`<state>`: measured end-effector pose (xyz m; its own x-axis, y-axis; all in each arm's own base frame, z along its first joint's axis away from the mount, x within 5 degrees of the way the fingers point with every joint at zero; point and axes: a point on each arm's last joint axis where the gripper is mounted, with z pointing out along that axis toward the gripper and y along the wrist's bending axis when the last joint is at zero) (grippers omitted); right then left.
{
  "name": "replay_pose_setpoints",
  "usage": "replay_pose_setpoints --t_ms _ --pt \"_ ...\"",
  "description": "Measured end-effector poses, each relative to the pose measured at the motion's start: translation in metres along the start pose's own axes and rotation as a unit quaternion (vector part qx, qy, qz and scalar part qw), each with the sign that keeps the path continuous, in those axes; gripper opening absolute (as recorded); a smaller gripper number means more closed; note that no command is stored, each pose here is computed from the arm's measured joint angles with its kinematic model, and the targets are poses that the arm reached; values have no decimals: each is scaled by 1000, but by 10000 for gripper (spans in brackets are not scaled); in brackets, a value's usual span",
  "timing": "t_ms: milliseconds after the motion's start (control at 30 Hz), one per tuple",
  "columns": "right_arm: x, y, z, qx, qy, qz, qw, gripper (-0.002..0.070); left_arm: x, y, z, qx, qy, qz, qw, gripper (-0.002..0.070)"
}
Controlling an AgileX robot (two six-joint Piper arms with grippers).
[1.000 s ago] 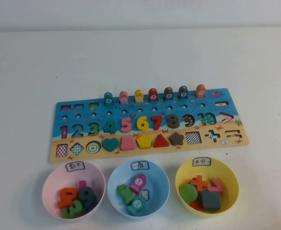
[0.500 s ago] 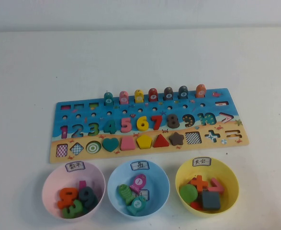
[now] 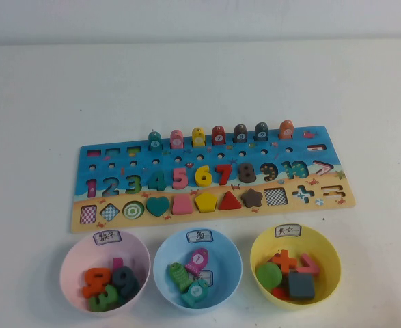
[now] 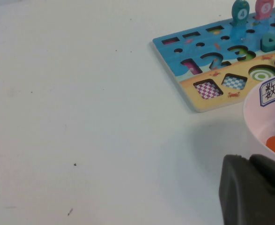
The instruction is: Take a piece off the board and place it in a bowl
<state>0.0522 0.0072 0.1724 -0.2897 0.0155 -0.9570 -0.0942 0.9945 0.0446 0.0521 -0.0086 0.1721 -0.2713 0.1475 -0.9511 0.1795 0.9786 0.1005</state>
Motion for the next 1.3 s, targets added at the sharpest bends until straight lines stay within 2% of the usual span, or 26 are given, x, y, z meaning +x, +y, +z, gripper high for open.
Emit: replay_pose_setpoints --t_ms 100,267,533,733,833,967,1133,1300 --pt "0 1 0 -5 -1 14 1000 -17 0 0 0 0 0 0 1000 -3" --pt "-5 5 0 -30 -27 90 995 -17 0 0 0 0 0 0 1000 -3" --pt "-20 5 -2 -53 -99 217 970 -17 0 0 0 0 0 0 1000 -3" --pt "-22 5 -3 -58 -113 255 959 -17 0 0 0 0 0 0 1000 -3" --pt "-23 6 -3 -68 -115 295 946 -17 0 0 0 0 0 0 1000 -3" --pt "-21 10 -3 -87 -89 318 940 -17 0 0 0 0 0 0 1000 -3" --pt "-32 19 0 -105 7 317 943 -17 0 0 0 0 0 0 1000 -3" --pt "-54 25 12 -110 94 278 950 -17 0 0 0 0 0 0 1000 -3"
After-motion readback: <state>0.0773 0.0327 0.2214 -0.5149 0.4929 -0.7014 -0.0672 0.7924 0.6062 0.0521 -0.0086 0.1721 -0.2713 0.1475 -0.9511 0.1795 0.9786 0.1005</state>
